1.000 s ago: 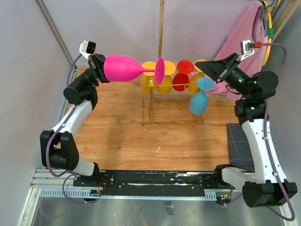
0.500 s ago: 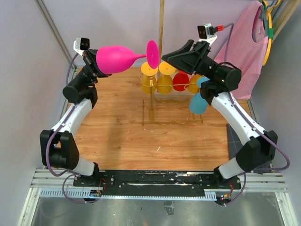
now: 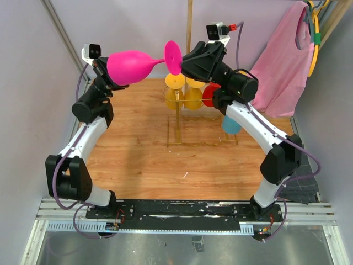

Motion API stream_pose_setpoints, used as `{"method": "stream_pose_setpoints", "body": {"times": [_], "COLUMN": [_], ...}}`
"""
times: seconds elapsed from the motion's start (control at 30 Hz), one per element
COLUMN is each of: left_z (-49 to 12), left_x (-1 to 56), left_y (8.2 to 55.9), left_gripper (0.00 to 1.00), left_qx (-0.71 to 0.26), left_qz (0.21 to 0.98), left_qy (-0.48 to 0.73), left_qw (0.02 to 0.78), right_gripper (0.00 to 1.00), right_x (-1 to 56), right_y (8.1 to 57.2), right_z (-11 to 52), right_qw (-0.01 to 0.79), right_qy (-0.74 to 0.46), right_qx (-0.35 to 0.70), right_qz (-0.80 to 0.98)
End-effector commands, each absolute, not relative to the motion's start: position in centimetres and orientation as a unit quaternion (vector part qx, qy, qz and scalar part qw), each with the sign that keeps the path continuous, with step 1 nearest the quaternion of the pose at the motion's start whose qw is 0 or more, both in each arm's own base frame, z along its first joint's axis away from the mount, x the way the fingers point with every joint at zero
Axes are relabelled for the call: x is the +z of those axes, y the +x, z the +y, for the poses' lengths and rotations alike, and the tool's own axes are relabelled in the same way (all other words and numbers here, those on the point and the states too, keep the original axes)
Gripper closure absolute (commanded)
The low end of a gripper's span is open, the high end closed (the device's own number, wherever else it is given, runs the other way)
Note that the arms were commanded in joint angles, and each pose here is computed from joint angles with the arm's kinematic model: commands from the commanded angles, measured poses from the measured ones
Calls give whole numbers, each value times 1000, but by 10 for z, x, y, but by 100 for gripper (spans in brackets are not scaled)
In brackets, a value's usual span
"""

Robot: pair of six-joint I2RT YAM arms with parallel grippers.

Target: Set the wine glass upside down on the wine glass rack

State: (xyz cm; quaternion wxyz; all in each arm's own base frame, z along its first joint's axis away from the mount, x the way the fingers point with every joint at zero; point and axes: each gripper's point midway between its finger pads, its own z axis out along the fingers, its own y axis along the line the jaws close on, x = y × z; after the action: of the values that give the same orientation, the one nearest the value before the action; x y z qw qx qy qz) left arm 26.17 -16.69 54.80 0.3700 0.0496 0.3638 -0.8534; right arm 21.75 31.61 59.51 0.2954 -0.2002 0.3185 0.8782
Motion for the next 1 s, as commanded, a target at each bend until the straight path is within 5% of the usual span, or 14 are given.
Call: {"method": "stream_pose_setpoints", "body": {"times": [0.0, 0.2, 0.57, 0.77, 0.97], "left_z": [-153, -153, -154, -157, -159], "left_x": [565, 563, 561, 561, 552], "left_y": [191, 193, 194, 190, 195], "left_gripper": [100, 100, 98, 53, 40], "left_qx": [-898, -897, -895, -886, -875], "left_qz": [308, 311, 313, 315, 331], "left_qy": [118, 117, 117, 133, 134], "left_qw": [292, 292, 295, 314, 328], "right_gripper": [62, 63, 99, 99, 99], "right_x": [619, 624, 625, 630, 643], "right_y": [190, 187, 183, 176, 165], "right_z": [309, 310, 310, 304, 293], "right_qw": [293, 292, 290, 297, 323], "right_qy": [-226, -225, -223, -232, -252], "right_qx": [891, 894, 896, 895, 884], "right_qz": [262, 256, 252, 241, 227]}}
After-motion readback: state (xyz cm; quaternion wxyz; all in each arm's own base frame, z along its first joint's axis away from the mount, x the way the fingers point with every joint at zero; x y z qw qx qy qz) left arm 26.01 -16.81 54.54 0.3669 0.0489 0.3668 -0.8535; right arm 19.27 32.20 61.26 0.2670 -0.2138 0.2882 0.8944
